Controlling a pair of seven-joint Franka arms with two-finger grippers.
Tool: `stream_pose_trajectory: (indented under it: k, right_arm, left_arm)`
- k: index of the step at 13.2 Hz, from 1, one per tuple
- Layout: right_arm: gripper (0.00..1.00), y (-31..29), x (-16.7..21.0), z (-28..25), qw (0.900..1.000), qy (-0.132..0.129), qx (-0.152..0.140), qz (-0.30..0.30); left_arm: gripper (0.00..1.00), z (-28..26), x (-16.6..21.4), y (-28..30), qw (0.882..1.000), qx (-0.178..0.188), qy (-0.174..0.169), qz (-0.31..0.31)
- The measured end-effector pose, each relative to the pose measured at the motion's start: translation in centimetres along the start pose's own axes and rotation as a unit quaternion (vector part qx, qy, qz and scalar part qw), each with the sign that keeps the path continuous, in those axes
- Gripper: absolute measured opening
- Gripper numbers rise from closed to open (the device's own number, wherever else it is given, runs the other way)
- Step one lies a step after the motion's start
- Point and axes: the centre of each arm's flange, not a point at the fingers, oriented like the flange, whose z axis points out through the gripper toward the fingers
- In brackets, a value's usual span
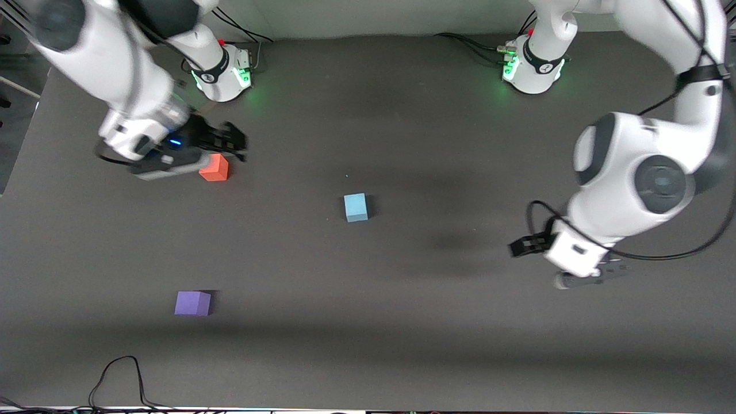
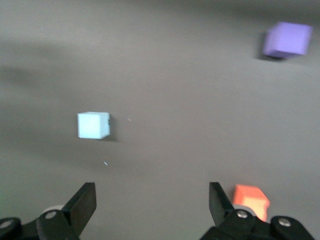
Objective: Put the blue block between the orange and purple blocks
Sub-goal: 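Lower the right gripper onto the blue block and grasp it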
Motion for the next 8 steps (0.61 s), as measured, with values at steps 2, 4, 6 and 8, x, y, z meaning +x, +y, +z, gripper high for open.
stream_pose_trajectory:
  k: [2, 4, 6, 8]
  right_arm:
    - [1.00, -4.2, 2.1, 4.5, 1.000, 0.002, 0.014, -0.017]
    - [1.00, -8.8, 2.7, 8.9, 1.000, 0.001, 0.021, -0.012]
    - [1.00, -13.3, 2.2, 13.1, 1.000, 0.005, 0.013, -0.019]
    - [1.00, -16.5, 1.4, 17.5, 1.000, 0.017, -0.002, -0.021]
  left_arm:
    - [1.00, -1.6, -0.2, -4.0, 1.000, 0.000, 0.004, 0.014]
    - [1.00, -4.9, -1.2, -7.7, 1.000, 0.001, 0.007, 0.024]
    - [1.00, -9.0, -2.8, -11.4, 0.999, 0.002, 0.006, 0.033]
    - [1.00, -12.4, -4.5, -14.1, 0.999, 0.002, 0.014, 0.030]
